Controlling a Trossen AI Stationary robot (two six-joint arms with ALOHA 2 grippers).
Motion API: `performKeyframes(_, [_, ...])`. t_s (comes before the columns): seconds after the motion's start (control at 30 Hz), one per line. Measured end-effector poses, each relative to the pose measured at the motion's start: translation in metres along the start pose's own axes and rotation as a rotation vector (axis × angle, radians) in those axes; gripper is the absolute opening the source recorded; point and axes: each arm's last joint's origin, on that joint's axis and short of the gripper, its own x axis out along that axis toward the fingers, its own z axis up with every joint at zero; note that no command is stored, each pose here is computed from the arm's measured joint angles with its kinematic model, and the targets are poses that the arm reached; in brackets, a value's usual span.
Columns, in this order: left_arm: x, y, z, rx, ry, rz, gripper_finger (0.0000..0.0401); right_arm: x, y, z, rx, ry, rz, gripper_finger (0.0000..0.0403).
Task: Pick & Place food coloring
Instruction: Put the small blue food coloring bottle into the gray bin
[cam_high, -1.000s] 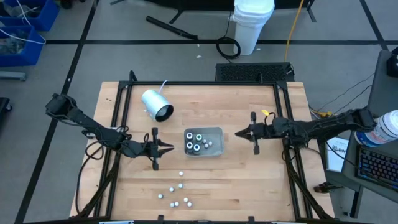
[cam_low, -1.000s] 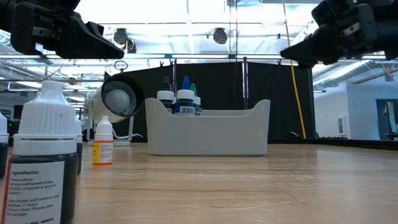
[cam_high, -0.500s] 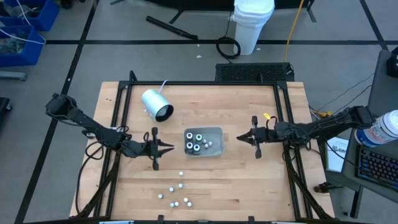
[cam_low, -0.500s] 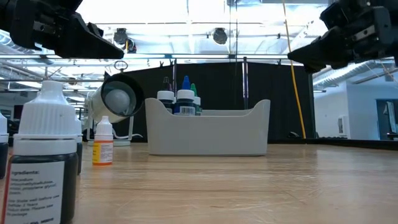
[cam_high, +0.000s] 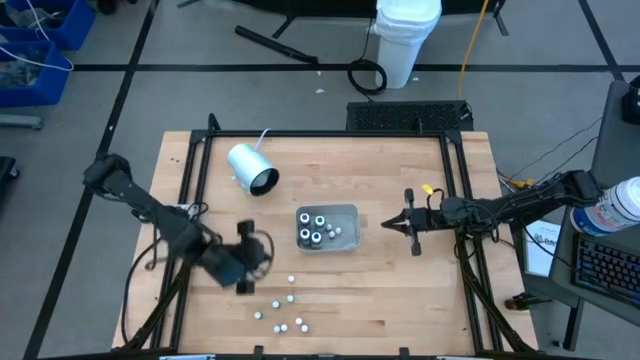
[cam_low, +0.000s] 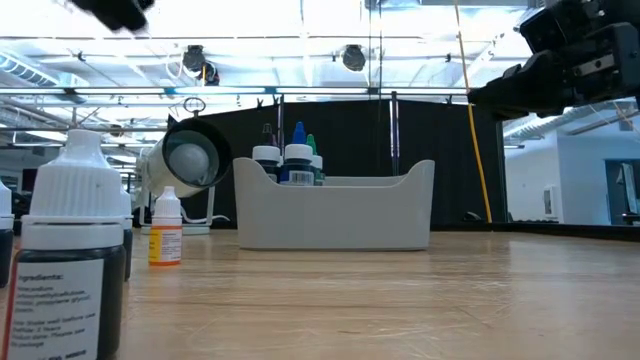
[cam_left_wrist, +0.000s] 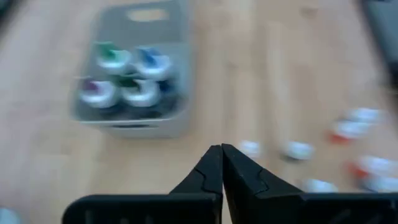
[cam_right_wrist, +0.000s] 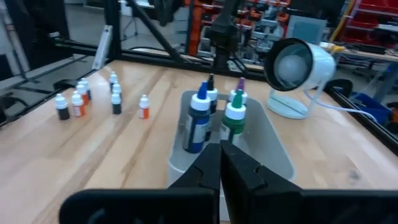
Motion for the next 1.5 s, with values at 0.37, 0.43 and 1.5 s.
performKeyframes(0.37, [-0.016, -0.107, 0.032, -0.008, 0.212, -0.025, 0.0016, 0.000, 0.002, 0.007, 0.037, -0.077, 0.078, 0.0000])
performKeyframes(0.43, [-0.013, -0.117, 0.023, -0.040, 0.266, 0.017, 0.0036, 0.000, 0.003, 0.007, 0.037, -0.078, 0.080, 0.0000])
performKeyframes(1.5, [0.063, -0.139, -0.009, -0.008, 0.587, -0.057, 0.0230, 0.000, 0.003, 0.007, 0.032, -0.081, 0.078, 0.0000])
